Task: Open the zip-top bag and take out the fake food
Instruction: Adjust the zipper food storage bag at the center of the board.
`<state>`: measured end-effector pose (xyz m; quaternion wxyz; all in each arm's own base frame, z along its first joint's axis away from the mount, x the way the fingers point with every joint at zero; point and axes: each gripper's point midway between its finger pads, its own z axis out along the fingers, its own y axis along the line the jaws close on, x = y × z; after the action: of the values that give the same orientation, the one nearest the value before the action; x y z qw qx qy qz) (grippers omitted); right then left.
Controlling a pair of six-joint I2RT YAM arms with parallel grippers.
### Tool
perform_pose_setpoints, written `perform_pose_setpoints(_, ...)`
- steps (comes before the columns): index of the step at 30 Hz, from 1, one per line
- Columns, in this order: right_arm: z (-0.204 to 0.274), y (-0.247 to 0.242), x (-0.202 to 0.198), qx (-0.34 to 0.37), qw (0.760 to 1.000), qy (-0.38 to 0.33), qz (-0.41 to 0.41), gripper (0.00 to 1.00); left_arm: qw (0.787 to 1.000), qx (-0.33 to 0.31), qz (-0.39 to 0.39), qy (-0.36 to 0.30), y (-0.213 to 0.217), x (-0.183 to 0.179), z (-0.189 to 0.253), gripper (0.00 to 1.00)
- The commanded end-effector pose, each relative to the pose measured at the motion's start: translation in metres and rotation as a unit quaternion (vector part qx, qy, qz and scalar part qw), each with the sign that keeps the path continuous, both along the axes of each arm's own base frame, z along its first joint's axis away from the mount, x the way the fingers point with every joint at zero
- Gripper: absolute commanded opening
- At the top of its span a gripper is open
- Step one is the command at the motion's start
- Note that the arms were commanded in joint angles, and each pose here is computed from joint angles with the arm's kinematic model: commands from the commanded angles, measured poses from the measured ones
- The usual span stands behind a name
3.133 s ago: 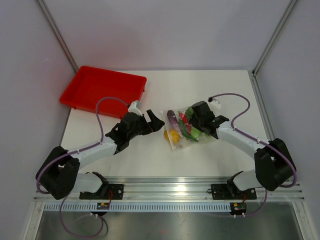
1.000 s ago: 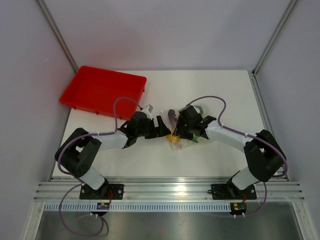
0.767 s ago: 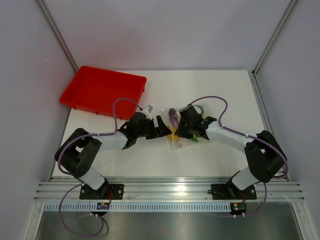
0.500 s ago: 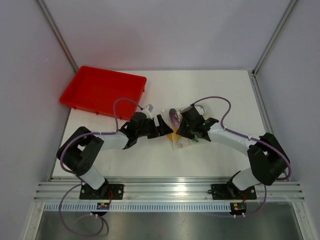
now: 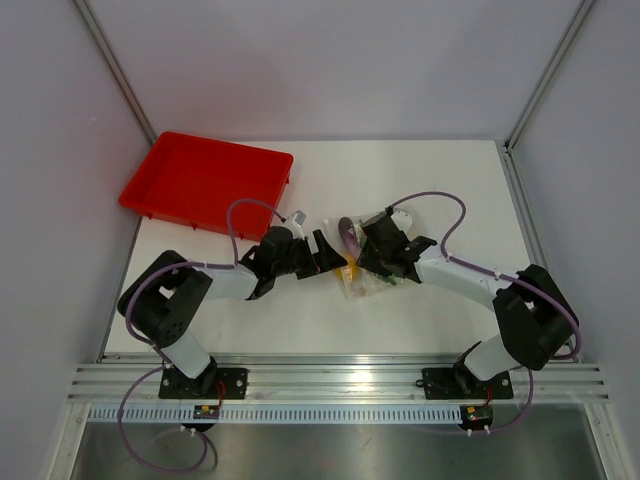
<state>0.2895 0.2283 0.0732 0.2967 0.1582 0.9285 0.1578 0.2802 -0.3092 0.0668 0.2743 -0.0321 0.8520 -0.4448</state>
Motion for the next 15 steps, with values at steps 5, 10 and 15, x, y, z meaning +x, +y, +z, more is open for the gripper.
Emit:
perform_pose_setpoints(5, -0.01, 0.009, 0.017, -0.014, 1.0, -0.007, 0.0, 0.41, 0.999, -0.031, 0.0, -0.011, -0.005, 0.003, 0.008, 0.94)
perform_pose_setpoints(10, -0.016, 0.012, 0.017, -0.015, 1.0, -0.001, 0.003, 0.4, 1.0, -0.026, 0.006, -0.005, -0.002, 0.002, 0.004, 0.94)
perform_pose_setpoints(15, -0.016, 0.015, 0.017, -0.008, 1.0, -0.003, 0.007, 0.37, 1.0, -0.008, 0.018, 0.004, 0.003, 0.003, -0.005, 0.92)
